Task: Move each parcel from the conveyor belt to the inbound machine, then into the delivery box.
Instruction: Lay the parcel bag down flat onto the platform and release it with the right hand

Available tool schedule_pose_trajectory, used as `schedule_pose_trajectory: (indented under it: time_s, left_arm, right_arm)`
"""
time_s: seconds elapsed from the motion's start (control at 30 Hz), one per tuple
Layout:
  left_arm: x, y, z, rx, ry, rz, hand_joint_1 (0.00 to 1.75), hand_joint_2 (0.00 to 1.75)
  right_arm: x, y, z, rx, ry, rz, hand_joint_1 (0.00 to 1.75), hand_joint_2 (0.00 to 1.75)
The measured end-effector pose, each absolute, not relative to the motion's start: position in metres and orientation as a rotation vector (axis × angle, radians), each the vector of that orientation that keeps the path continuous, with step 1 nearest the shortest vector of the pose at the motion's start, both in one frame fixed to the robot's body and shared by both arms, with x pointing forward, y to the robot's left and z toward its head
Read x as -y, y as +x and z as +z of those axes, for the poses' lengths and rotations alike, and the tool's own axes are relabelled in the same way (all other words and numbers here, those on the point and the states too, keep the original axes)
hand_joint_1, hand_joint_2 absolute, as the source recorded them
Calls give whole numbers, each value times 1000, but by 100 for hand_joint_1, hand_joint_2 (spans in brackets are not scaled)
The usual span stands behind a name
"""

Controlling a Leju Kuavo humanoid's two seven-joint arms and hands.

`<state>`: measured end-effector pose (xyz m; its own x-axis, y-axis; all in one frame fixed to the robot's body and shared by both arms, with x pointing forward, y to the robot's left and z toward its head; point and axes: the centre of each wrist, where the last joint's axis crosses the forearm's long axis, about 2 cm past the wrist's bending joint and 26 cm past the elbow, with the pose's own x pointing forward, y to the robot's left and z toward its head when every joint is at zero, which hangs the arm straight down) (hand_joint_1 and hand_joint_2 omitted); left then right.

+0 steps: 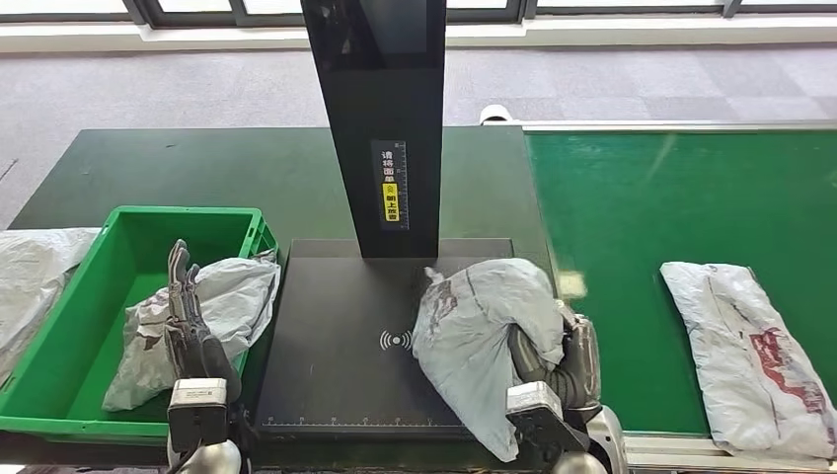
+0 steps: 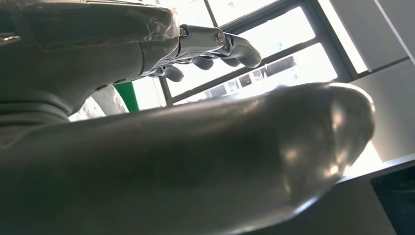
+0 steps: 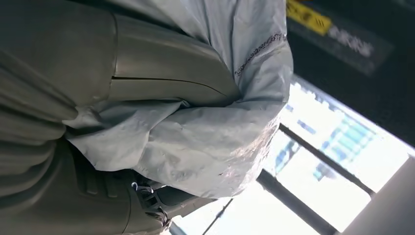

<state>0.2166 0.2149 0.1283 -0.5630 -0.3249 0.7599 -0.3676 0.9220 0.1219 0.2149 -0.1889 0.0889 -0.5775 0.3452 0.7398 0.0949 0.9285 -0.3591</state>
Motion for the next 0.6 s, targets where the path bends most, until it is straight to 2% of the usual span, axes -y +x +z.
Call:
schedule_pose_trajectory:
  time_s: [0.2,0.6]
  left_arm:
    - [-213,217,126,2198,496,63,0,0]
    - [-213,217,123,2186,495,60,0,0]
  right_arm:
    - [173,222,64,2073,-172,377,175,175]
    - [165,225,51,2020,-133,405,175,175]
